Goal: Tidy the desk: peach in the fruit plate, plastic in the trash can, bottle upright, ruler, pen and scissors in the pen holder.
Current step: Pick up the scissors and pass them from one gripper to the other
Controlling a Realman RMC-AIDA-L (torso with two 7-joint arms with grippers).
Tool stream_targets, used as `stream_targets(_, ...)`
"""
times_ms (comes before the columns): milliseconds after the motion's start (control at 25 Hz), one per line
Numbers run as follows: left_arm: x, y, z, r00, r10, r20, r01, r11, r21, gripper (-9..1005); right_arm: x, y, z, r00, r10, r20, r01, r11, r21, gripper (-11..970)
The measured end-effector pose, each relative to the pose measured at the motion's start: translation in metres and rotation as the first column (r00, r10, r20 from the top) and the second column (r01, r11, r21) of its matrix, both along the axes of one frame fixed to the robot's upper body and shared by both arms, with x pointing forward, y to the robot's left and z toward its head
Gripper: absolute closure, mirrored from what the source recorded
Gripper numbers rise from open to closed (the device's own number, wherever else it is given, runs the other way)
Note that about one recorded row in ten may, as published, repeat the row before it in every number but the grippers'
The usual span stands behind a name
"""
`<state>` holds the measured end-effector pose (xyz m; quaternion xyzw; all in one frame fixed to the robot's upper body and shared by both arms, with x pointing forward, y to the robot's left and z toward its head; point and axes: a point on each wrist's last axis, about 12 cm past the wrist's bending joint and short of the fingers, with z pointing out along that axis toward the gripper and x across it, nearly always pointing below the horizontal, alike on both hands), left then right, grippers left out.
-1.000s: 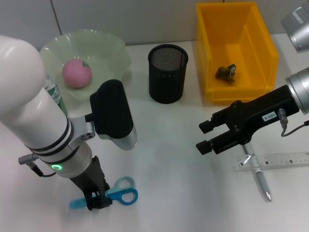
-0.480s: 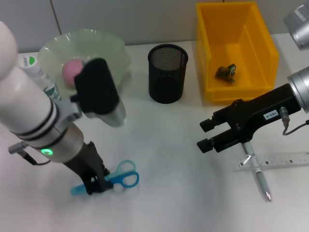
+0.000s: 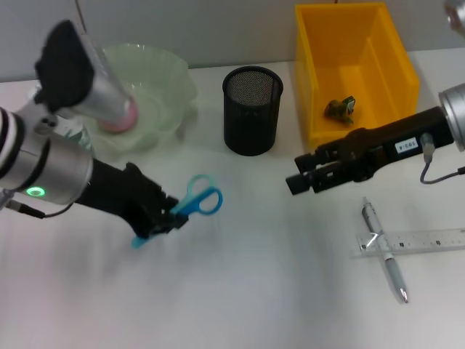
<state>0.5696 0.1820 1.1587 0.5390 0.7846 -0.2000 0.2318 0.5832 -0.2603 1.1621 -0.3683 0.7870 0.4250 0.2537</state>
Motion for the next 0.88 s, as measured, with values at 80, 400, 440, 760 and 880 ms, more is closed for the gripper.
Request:
stream_targets(80,0.000,0.006,-0.001,1.000,0.019,0.025,-0.017,0.999,-0.051,743,0.000,-0.002,0.002,0.999,-0.028,-0.025,0.028,0.999,0.027,238)
stream_targets(400,-0.002,0.014,-0.008,0.996,0.045,0.071,-0.037,0.993,-0.110,738,0.004,-0.005,0.012,0.983,-0.107,-0.152,0.119,0.991,0.068,238)
stream_targets(440,-0.002,0.014,-0.009,0.996,0.047,0.072,-0.038,0.992,-0.123,737,0.005,-0.004,0.013,0.978,-0.116,-0.172,0.129,0.989,0.068,238)
stream_targets(760,-0.006,0.012,-0.010,0.997,0.022,0.080,-0.007,0.983,-0.186,732,0.017,-0.001,0.016,0.924,-0.176,-0.341,0.208,0.976,0.059,239)
stream_targets(880,-0.007,0.014,-0.013,0.996,0.016,0.083,0.000,0.983,-0.183,730,0.025,-0.001,0.014,0.900,-0.213,-0.379,0.247,0.968,0.042,239)
